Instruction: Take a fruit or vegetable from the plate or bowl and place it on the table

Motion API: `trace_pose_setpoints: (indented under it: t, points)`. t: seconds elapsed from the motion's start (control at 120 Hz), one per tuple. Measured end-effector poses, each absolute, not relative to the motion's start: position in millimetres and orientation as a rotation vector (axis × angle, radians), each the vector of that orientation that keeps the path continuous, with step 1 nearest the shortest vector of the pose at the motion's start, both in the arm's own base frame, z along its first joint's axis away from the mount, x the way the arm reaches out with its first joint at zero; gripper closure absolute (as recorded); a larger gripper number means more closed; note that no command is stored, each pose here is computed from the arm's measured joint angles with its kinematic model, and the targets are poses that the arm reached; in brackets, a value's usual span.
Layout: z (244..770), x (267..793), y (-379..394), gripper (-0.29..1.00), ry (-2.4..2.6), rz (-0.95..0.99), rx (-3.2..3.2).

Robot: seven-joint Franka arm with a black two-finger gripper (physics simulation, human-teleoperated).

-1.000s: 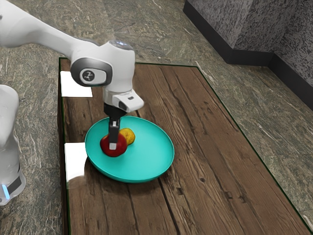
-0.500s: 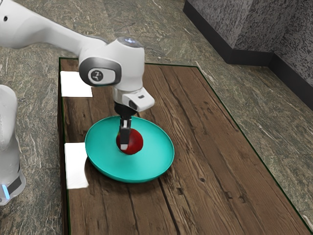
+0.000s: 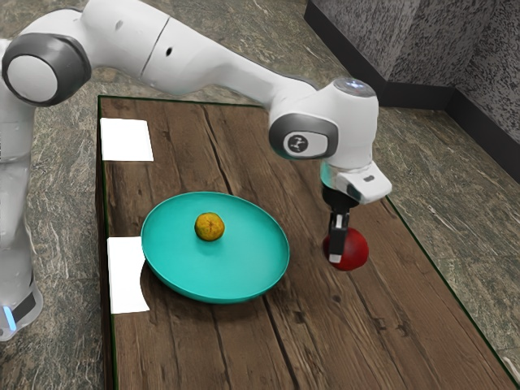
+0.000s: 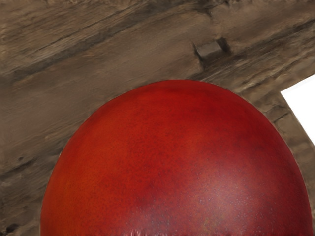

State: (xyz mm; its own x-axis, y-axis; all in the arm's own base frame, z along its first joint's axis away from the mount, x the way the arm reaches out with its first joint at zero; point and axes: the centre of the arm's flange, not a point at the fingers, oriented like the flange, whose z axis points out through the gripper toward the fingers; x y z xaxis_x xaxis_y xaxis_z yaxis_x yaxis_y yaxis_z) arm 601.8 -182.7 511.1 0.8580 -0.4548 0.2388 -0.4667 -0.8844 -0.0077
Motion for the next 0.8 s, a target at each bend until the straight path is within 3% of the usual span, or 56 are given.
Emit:
trace_pose_setpoints:
  t: [0.142,0.417,0.508,0.567,0.667,0.8]
  points:
    - [510,608,-183,0.12,-0.791,0.413,2.960]
    - [521,615,-167,0.02,-0.821,0.503,2.949]
    - [603,604,-141,0.01,-0.657,0.771,2.936]
    - [631,600,-114,0.01,-0.418,0.845,2.937]
    - [670,601,-70,0.00,0.179,0.790,2.930]
    - [677,601,-23,0.00,0.967,0.448,2.689]
